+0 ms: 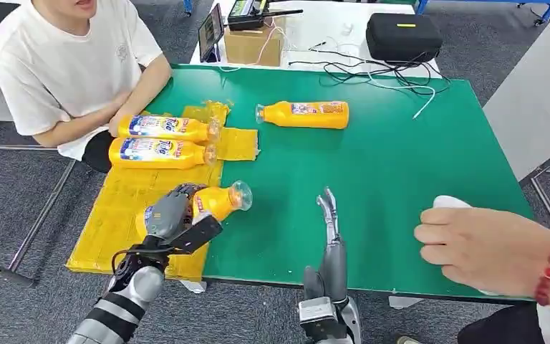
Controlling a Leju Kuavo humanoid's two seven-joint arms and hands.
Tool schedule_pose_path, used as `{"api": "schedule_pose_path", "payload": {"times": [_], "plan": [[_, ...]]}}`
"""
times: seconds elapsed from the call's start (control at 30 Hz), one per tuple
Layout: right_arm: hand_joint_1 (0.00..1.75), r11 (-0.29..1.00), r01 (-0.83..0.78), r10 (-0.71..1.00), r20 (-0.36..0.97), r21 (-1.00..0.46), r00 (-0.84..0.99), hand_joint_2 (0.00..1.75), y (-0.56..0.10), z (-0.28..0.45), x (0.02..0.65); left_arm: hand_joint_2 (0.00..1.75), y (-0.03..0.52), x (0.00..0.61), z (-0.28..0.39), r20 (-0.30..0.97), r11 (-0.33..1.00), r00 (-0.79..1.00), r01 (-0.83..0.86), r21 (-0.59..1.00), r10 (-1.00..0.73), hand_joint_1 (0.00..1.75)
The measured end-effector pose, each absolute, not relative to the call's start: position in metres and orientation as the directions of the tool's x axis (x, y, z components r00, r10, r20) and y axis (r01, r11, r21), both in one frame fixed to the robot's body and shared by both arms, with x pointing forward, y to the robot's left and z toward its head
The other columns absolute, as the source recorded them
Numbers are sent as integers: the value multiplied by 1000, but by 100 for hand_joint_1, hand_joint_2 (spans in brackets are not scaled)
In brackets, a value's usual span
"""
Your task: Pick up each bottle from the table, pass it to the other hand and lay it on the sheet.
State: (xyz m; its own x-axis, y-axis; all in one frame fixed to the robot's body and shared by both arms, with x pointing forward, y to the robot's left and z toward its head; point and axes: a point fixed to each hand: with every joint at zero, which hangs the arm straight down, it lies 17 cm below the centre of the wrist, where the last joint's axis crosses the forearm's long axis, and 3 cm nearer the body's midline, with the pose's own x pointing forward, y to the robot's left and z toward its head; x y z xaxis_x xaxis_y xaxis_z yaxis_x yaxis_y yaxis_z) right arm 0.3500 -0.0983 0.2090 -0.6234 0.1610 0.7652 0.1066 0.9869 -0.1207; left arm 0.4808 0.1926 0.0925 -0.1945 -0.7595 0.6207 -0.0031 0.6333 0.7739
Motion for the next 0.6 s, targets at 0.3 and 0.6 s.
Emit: {"api": "schedule_pose_path", "payload": {"times": [0.3,0.6], "plan": [[0,993,90,118,788,-79,-605,0,-94,207,351,175,210,504,45,375,370,-91,67,926,-922,175],[0,993,96,112,802,-69,-587,0,-101,202,357,175,222,519,6,335,326,-17,191,926,-942,0]]}}
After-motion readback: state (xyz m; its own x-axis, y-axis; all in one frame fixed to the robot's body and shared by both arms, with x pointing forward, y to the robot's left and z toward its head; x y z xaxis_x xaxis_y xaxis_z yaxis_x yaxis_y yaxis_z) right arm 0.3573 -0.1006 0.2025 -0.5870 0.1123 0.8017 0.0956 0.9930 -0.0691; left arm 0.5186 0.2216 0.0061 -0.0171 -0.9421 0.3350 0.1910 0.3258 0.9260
